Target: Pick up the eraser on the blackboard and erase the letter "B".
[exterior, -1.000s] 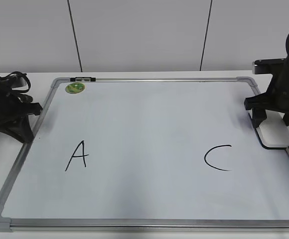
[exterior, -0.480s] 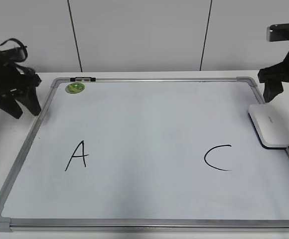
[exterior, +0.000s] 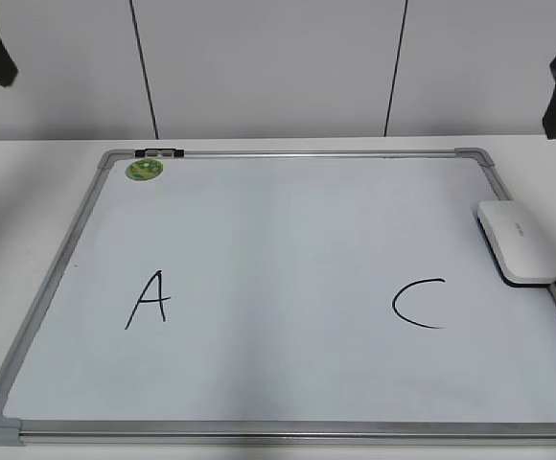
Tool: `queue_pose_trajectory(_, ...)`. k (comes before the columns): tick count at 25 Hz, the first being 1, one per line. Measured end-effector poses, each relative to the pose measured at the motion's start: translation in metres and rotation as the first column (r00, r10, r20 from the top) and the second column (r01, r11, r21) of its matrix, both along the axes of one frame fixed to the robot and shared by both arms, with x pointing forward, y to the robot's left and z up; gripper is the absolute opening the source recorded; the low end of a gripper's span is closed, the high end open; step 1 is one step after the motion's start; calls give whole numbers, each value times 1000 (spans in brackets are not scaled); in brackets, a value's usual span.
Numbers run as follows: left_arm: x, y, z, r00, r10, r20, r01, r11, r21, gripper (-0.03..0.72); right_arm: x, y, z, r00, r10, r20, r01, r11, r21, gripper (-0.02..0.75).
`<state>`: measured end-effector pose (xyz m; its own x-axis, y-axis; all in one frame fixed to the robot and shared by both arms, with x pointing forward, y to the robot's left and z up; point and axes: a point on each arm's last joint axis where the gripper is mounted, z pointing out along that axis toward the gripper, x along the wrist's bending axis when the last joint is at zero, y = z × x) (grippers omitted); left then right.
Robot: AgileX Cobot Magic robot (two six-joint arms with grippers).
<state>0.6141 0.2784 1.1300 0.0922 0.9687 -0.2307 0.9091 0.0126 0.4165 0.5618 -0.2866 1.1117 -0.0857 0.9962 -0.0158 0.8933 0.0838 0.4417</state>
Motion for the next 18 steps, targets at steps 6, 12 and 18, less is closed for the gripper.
queue_pose_trajectory(6, -89, 4, 67, 985, 7, 173, -14, 999, 40, 431, -42, 3, 42, 997, 26, 67, -29, 999, 43, 594)
queue_pose_trajectory(12, -191, 6, 88, 956, 10, 293, -28, 998, 56, 431, -95, 2, 82, 986, 39, 160, -46, 998, 40, 594)
queue_pose_trajectory(18, -261, 5, 71, 939, 27, 342, -42, 998, 38, 431, -165, -3, 117, 943, 37, 331, -45, 999, 17, 594)
